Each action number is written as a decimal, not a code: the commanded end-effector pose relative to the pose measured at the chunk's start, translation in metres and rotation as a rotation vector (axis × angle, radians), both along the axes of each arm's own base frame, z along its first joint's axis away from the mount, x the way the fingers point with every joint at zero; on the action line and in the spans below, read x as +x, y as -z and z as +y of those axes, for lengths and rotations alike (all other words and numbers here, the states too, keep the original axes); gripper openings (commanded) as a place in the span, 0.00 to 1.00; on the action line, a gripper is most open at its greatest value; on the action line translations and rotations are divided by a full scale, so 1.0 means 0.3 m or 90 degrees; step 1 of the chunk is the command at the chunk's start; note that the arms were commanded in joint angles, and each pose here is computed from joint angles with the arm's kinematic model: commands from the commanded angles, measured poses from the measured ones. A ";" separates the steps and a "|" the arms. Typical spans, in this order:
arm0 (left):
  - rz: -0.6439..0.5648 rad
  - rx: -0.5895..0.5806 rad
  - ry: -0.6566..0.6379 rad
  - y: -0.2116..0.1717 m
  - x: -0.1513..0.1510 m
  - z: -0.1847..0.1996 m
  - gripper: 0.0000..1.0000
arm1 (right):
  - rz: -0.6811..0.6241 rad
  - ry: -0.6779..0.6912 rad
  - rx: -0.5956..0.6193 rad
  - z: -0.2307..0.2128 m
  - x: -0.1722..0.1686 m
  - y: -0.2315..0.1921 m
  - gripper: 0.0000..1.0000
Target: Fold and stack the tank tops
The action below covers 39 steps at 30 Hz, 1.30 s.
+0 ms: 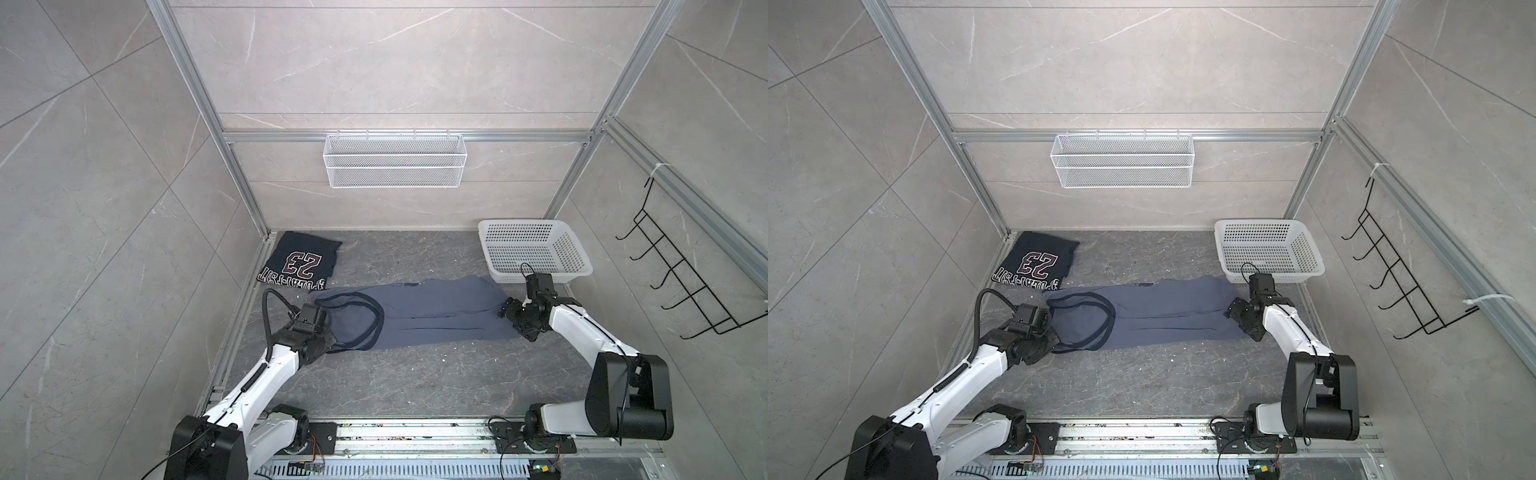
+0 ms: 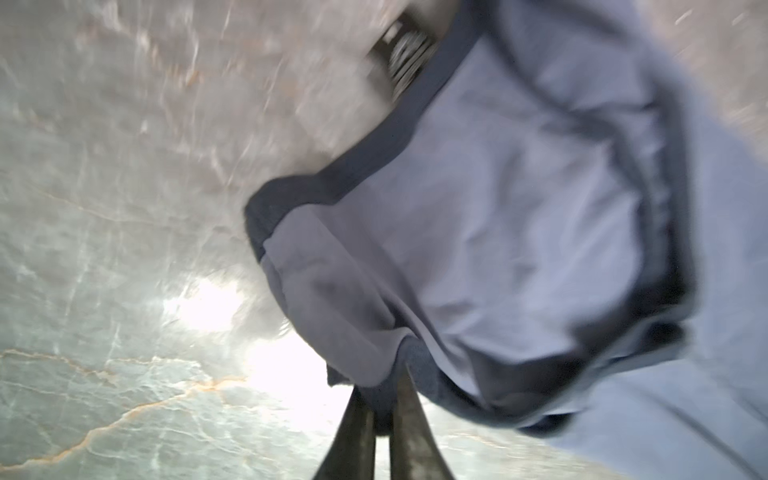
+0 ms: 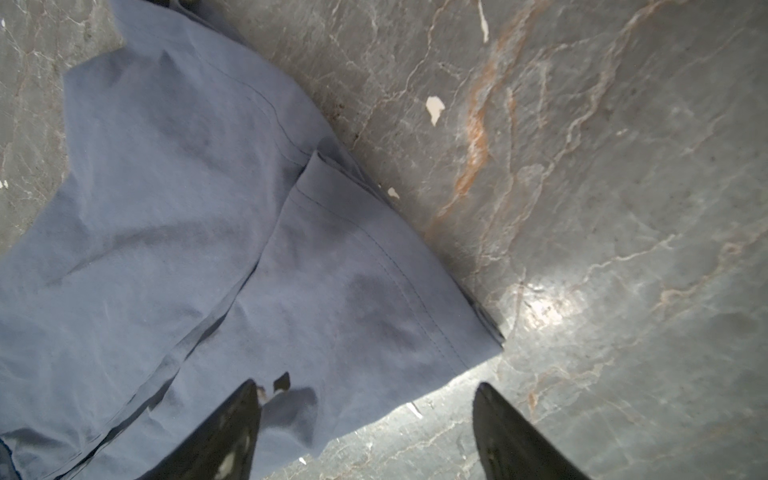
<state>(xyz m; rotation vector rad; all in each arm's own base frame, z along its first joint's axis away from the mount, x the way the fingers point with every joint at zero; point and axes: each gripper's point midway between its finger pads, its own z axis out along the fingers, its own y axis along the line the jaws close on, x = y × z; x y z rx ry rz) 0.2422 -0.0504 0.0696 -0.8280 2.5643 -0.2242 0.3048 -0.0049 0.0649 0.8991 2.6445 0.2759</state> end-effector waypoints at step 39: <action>-0.052 -0.064 -0.164 -0.145 0.016 0.213 0.80 | -0.043 -0.114 -0.047 0.119 0.020 -0.136 0.81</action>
